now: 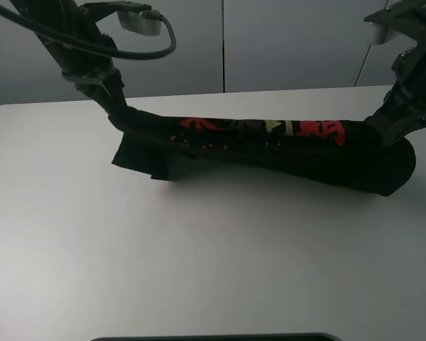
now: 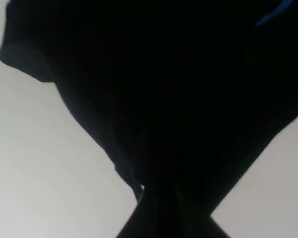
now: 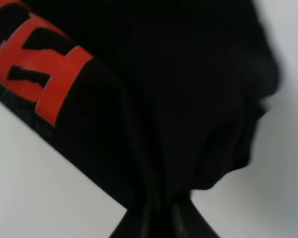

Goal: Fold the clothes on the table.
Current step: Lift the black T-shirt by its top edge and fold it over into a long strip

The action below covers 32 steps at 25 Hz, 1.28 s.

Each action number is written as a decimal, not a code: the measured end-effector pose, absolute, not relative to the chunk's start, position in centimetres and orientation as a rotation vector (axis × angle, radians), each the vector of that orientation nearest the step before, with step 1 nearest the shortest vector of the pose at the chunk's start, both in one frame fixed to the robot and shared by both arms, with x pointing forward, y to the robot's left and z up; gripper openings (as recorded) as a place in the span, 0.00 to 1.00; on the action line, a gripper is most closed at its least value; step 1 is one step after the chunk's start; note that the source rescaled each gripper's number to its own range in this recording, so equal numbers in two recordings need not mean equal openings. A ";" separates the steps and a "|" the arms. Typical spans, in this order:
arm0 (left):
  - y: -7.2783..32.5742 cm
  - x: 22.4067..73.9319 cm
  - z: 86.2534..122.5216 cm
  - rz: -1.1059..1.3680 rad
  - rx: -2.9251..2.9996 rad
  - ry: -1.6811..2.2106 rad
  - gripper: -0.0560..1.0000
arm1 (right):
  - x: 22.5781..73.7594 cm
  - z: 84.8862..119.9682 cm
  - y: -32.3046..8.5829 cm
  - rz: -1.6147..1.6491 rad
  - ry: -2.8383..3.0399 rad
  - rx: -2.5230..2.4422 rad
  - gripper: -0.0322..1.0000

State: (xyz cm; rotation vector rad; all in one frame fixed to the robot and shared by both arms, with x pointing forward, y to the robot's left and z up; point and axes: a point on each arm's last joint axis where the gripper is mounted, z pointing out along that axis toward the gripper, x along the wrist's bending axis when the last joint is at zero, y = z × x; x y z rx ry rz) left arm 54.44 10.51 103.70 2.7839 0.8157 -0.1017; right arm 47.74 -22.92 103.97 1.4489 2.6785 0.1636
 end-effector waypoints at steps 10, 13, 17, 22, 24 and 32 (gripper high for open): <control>12.9 49.3 99.5 -0.373 2.863 0.877 0.05 | 46.6 103.7 -22.0 0.216 2.794 1.555 0.03; 13.5 48.2 97.9 -0.452 2.891 0.895 0.05 | 45.8 102.7 -21.9 0.214 2.830 1.607 0.03; 13.5 48.1 96.9 -0.389 2.850 0.922 0.05 | 44.6 100.9 -22.2 0.130 2.874 1.645 0.03; 12.6 49.5 96.9 -0.210 2.706 0.957 0.05 | 45.3 100.3 -22.8 0.120 2.749 1.648 0.03; 12.4 50.1 96.9 -0.134 2.661 0.962 0.05 | 46.0 100.3 -22.9 0.167 2.676 1.631 0.03; 11.8 52.8 97.4 0.195 2.468 0.962 0.05 | 49.0 99.5 -23.1 0.284 2.456 1.535 0.03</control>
